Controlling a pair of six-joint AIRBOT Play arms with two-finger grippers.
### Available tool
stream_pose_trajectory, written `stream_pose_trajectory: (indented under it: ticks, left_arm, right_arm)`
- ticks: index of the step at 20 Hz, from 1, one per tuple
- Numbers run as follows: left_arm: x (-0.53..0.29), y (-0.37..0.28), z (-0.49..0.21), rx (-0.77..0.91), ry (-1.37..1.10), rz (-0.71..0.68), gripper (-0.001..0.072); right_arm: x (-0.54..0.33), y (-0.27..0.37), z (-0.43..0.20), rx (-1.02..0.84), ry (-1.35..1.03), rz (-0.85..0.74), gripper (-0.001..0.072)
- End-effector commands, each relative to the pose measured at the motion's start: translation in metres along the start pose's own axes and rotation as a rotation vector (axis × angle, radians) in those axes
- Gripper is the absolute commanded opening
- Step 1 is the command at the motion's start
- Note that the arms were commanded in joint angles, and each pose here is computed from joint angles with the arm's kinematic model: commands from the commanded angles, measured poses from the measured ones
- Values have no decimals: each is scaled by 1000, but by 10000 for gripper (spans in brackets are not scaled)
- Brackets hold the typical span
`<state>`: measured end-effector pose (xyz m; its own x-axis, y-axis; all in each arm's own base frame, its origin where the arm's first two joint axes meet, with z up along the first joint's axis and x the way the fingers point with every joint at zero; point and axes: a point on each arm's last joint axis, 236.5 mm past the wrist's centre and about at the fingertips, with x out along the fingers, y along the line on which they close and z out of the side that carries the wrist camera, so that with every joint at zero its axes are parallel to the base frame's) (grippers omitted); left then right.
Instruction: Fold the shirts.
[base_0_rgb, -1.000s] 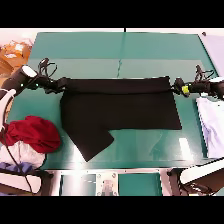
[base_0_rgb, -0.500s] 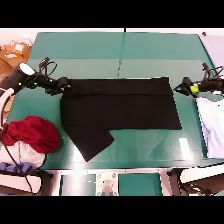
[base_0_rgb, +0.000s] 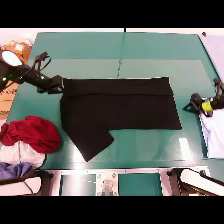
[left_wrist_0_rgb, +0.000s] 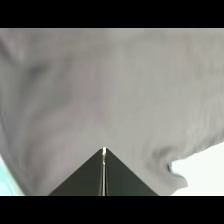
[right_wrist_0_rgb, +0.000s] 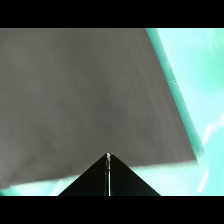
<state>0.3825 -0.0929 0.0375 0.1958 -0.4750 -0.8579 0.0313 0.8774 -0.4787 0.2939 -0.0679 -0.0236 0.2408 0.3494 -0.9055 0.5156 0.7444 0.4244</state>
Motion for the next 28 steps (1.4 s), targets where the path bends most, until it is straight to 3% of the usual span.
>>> stream_pose_trajectory:
  ticks: [1,2,3,4,5,6,12,20,21,22,28]
  left_arm:
    - [-15,-1,-64,-13,-28,30,24]
    - [-11,4,-88,-47,-45,34,26]
    - [-4,9,-111,-93,-43,37,29]
    - [5,14,-132,-144,-35,37,150]
    - [15,17,-152,-193,-17,31,587]
    - [25,21,-170,-229,12,23,696]
    - [75,30,-220,-402,79,-49,699]
    - [103,31,-227,-535,5,-132,697]
    - [105,31,-220,-547,-33,-148,648]
    - [104,29,-207,-541,-89,-175,519]
    - [101,26,-186,-515,-187,-218,519]
  right_arm:
    - [22,-33,-62,141,36,-45,23]
    - [35,-37,-76,163,61,-43,105]
    - [46,-40,-88,188,87,-33,273]
    - [56,-41,-95,215,95,-19,335]
    - [63,-41,-96,236,82,-6,336]
    - [69,-41,-92,253,53,8,356]
    - [84,-30,-41,378,-127,119,375]
    - [105,-34,-34,396,-108,142,364]
    - [104,-34,-32,394,-112,143,365]
    - [104,-33,-31,392,-114,144,364]
    - [103,-31,-34,389,-99,150,365]
